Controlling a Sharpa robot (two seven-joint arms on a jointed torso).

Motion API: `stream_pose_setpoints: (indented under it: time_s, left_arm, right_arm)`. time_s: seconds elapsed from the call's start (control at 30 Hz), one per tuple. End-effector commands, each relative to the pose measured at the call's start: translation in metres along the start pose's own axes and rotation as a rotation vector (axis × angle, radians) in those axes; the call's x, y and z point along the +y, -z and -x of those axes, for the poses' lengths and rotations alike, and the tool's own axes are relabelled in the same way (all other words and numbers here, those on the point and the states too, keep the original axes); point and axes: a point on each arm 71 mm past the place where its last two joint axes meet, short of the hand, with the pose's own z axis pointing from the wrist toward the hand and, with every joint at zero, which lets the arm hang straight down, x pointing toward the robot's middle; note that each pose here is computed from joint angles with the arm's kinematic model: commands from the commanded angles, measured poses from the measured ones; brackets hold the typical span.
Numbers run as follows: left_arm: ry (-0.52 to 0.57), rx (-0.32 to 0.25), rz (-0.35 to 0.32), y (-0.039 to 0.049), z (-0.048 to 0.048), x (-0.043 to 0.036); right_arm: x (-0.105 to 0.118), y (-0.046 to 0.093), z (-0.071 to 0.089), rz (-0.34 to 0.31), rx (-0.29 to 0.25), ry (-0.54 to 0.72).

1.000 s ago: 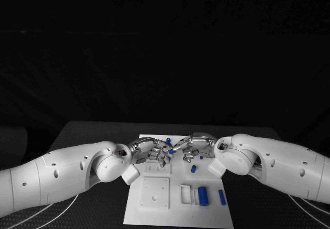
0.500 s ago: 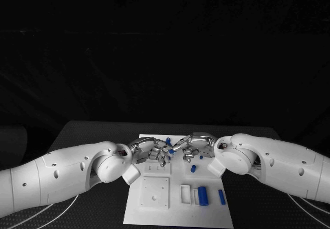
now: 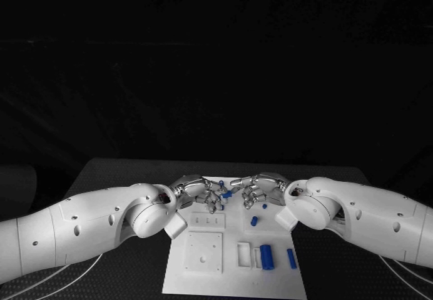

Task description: Assemble the parts on the task board

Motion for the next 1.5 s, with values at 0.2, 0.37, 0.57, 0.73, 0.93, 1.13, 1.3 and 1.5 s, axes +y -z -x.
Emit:
stream_pose_setpoints:
  time_s: [0.2, 0.37, 0.57, 0.73, 0.93, 1.13, 1.3, 1.5]
  left_arm:
    - [-0.212, -0.024, 0.153, 0.001, 0.0096, 0.002]
    - [-0.347, -0.03, 0.242, 0.0013, 0.0215, -0.0057]
    - [-0.549, -0.104, 0.417, -0.0019, 0.0355, -0.0055]
    - [-0.703, -0.098, 0.478, -0.0063, 0.0325, -0.0011]
    - [-0.835, -0.099, 0.501, -0.0161, 0.0253, -0.0017]
    - [-0.911, -0.117, 0.514, -0.0222, 0.0255, -0.0005]
    - [-0.919, -0.096, 0.522, -0.0266, 0.0218, 0.0006]
    - [-0.928, -0.081, 0.523, -0.0338, 0.0155, 0.0038]
  right_arm:
    - [0.006, 0.007, 0.046, 0.097, -0.213, 0.053]
    - [0.023, 0.012, 0.073, 0.176, -0.321, 0.105]
    - [0.048, 0.018, 0.094, 0.302, -0.421, 0.156]
    - [0.061, 0.021, 0.101, 0.376, -0.469, 0.19]
    - [0.069, 0.02, 0.106, 0.406, -0.516, 0.207]
    - [0.072, 0.019, 0.102, 0.413, -0.5, 0.25]
    - [0.076, 0.016, 0.094, 0.425, -0.478, 0.271]
    - [0.08, 0.012, 0.086, 0.439, -0.46, 0.295]
